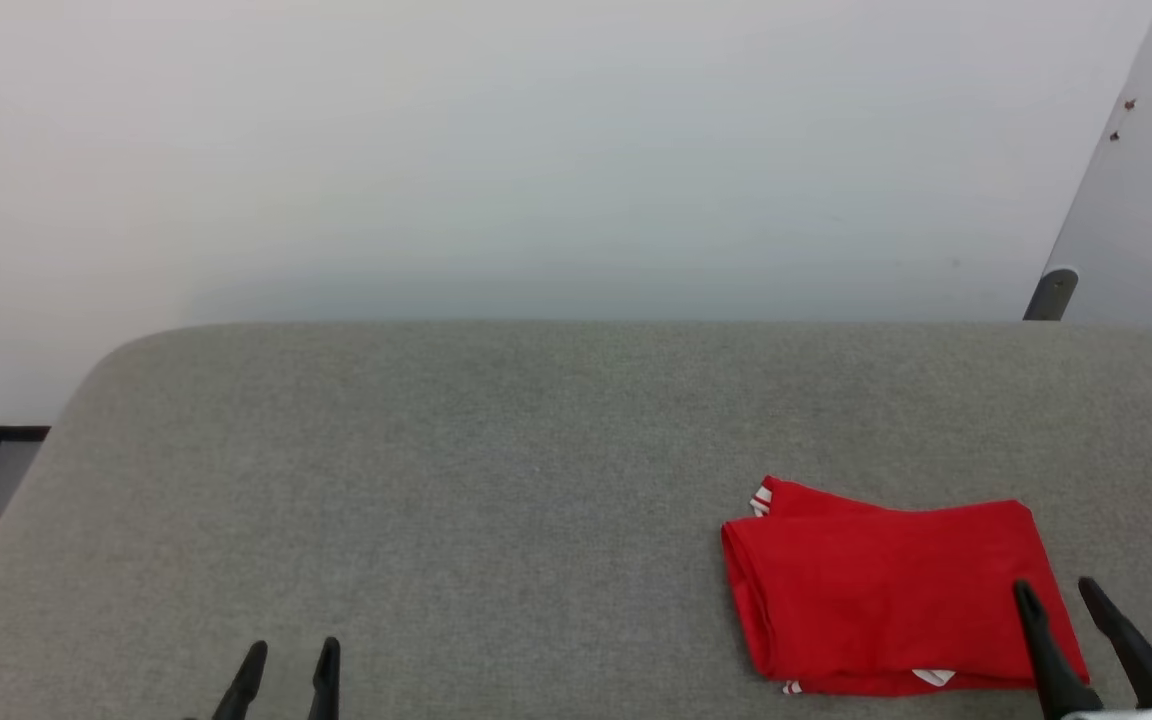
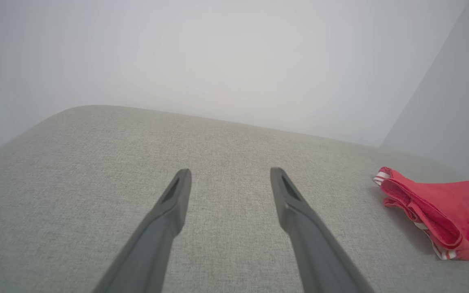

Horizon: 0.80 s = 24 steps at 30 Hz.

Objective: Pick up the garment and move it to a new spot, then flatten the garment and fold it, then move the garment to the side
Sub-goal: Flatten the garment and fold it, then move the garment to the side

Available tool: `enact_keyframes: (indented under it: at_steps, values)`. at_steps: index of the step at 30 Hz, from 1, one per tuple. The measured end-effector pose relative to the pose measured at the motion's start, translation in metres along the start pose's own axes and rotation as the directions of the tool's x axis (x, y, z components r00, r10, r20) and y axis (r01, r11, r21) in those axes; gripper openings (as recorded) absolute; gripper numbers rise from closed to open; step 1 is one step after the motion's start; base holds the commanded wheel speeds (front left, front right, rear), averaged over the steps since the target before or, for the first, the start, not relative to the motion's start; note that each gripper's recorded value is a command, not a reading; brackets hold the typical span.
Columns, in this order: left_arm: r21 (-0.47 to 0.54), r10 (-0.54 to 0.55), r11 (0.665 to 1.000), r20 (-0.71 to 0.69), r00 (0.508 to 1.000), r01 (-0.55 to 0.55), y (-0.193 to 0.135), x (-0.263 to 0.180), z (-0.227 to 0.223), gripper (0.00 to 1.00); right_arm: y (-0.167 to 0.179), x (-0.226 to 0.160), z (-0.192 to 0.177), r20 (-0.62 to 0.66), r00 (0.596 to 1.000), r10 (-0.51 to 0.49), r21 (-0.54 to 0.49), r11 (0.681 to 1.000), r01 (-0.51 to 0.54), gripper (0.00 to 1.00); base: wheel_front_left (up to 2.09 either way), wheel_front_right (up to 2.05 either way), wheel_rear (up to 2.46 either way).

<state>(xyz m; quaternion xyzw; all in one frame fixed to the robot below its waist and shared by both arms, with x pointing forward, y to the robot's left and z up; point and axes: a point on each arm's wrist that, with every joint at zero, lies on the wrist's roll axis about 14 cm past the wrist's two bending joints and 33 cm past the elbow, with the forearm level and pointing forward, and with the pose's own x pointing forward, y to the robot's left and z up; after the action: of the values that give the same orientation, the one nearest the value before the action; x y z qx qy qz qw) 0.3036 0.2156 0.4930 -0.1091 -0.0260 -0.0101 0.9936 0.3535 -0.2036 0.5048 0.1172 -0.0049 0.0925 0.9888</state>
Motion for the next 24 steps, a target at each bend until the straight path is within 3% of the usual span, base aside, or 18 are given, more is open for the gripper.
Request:
enact_keyframes:
  at_steps: [13, 24]
  values:
    - [0.008, -0.004, 1.000, -0.018, 1.000, 0.004, 0.002, -0.015, -0.004, 1.00, -0.005, -0.037, 0.002, 0.042, 0.996, -0.081, 0.041, 0.996, 0.079, 1.00, 0.00, 0.00, 0.00]
    - [0.006, 0.004, 1.000, -0.021, 1.000, -0.004, 0.004, -0.020, -0.005, 1.00, -0.001, -0.040, 0.008, 0.046, 0.995, -0.089, 0.043, 0.995, 0.087, 1.00, 0.00, 0.00, 0.00]
